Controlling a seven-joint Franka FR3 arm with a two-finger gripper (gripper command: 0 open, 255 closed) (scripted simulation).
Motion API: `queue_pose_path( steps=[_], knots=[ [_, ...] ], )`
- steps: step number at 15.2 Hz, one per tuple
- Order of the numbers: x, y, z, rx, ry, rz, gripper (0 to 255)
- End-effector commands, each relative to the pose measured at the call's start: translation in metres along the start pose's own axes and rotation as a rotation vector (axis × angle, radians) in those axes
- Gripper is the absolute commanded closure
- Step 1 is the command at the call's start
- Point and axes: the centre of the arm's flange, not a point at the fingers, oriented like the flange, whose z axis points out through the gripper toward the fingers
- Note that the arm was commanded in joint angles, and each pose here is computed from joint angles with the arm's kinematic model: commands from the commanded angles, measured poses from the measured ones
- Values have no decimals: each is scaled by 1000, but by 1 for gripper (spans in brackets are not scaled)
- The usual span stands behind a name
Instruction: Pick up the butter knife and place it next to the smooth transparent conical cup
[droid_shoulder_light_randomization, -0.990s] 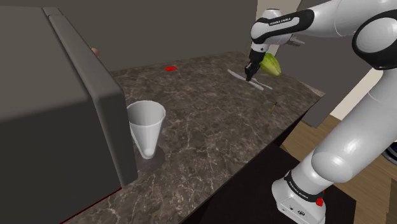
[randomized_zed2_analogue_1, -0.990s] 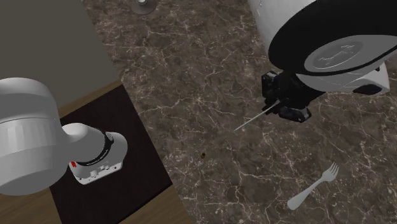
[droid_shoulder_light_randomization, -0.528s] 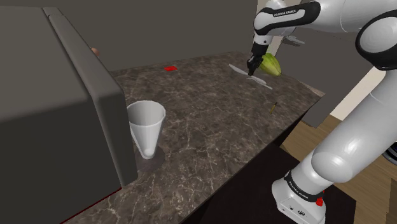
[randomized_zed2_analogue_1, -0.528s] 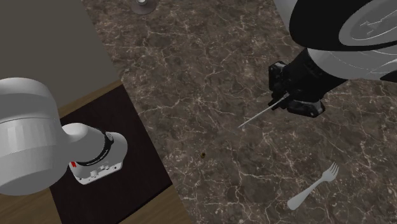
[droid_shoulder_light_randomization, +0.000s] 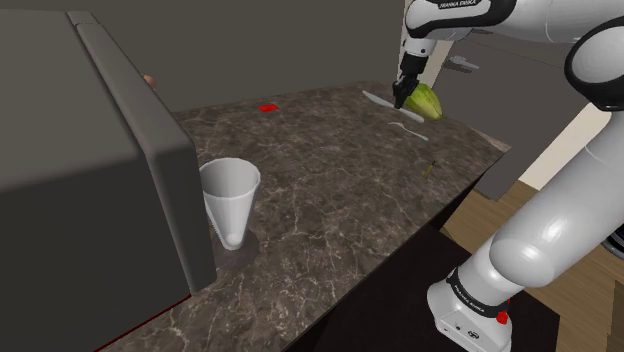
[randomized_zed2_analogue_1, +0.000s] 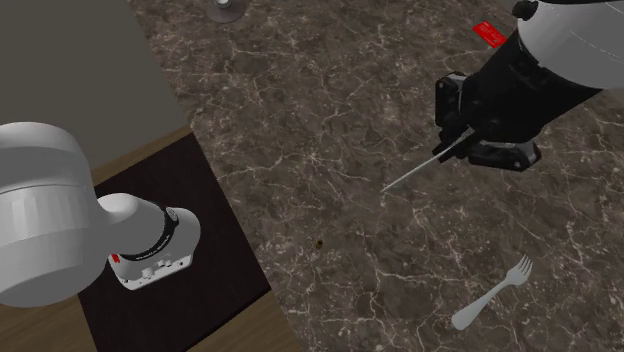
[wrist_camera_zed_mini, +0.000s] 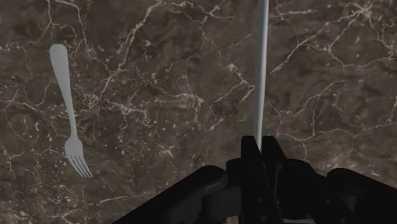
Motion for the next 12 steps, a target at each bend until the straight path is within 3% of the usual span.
queue_pose_path(
  steps=[1,12],
  knots=[
    [1,1,-12,0,0,0,255],
    [-2,1,-70,0,0,0,255]
  ],
)
